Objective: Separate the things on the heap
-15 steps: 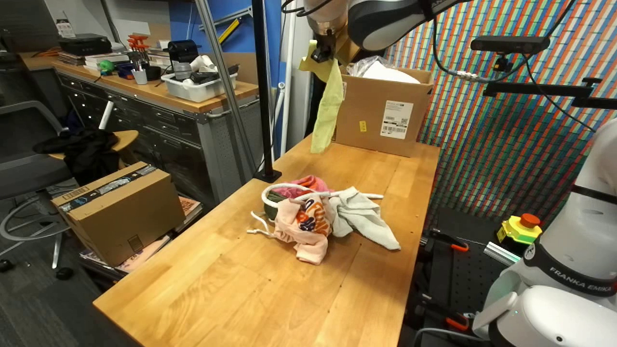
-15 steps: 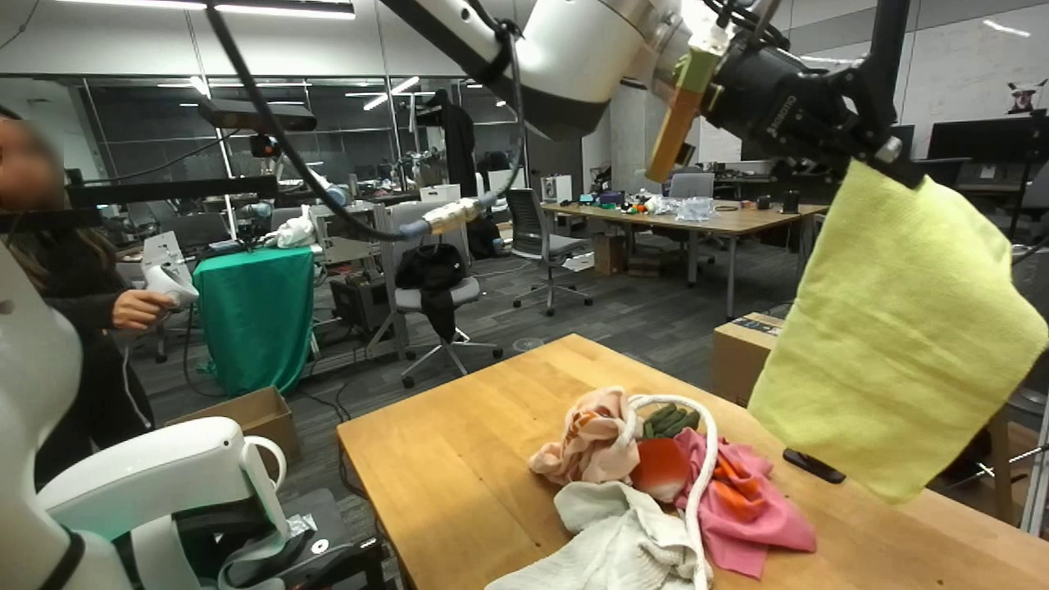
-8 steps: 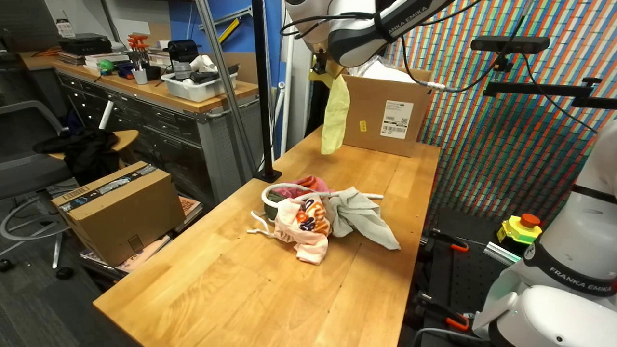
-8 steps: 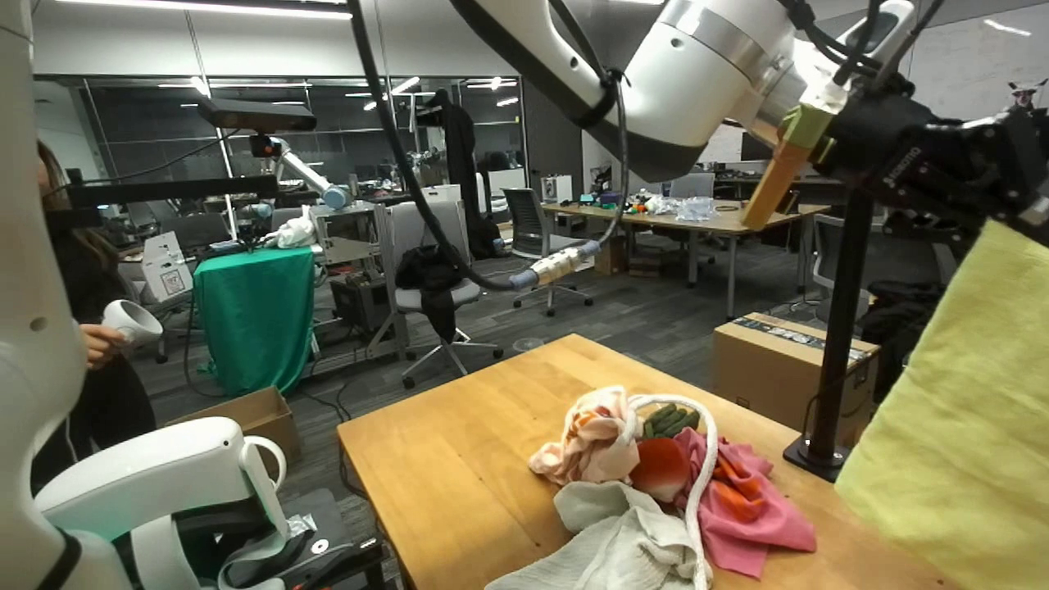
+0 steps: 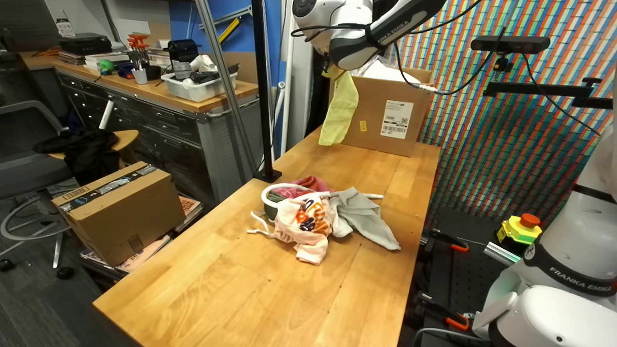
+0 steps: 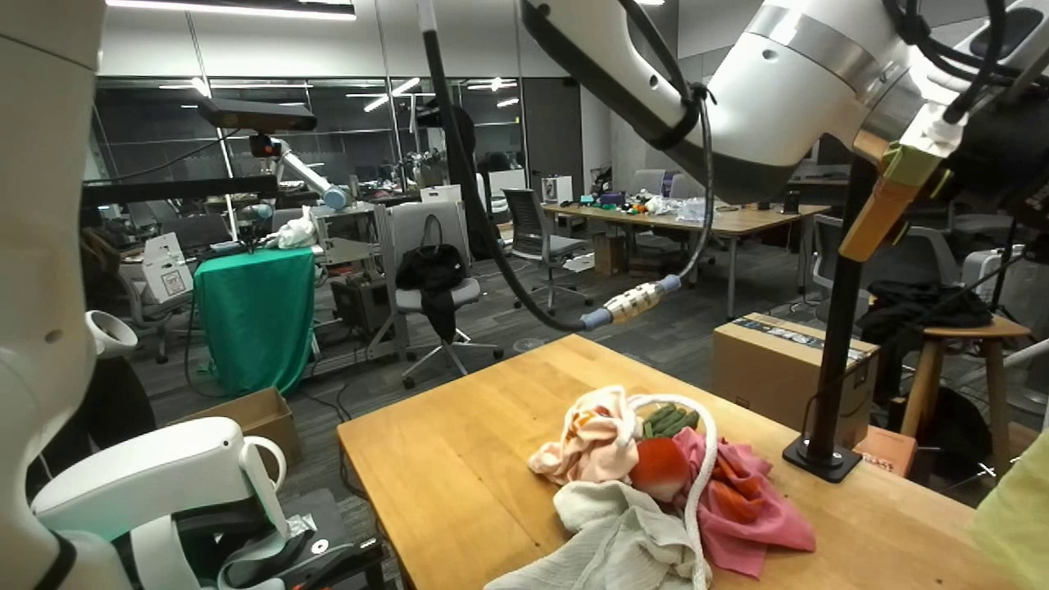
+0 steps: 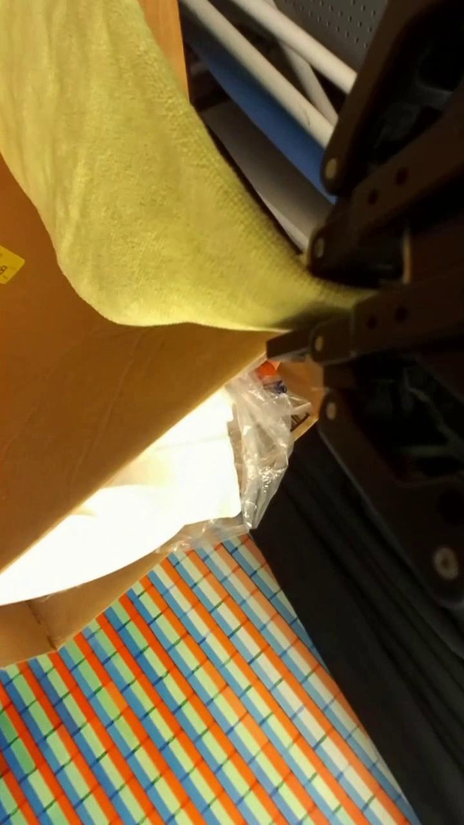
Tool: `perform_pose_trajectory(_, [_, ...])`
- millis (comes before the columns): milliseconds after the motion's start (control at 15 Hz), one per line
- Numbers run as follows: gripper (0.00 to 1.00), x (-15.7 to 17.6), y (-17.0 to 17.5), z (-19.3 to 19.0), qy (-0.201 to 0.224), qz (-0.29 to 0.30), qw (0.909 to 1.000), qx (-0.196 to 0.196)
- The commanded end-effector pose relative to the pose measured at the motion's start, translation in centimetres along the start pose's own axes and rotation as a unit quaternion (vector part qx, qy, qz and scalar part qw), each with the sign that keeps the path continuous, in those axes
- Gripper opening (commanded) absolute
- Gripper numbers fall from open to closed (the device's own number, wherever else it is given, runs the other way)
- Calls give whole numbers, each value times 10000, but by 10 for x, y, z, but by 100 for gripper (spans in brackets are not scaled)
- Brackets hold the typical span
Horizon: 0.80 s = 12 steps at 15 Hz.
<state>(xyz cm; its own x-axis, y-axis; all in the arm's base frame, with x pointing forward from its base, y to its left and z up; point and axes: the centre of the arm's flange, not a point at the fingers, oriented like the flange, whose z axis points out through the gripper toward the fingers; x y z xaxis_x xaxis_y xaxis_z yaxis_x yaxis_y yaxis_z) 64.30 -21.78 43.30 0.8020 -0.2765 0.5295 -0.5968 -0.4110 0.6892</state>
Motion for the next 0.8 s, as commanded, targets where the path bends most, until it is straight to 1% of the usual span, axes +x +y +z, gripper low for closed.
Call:
perform_pose_trajectory(0, [47,12,1,12,-55,223,9996,-170])
perform_pose_trajectory(267, [79,0,2,14,-159,-28,9996,-233])
perform_pose_trajectory(467, [99,-18,2,1,-174,-396,9990,-114])
perform_pose_trajectory(600, [100,-43,0,-17,-162,-891,9957,193])
perform_pose_trajectory(733, [100,-72,-5,-40,-121,-1328,9897,523])
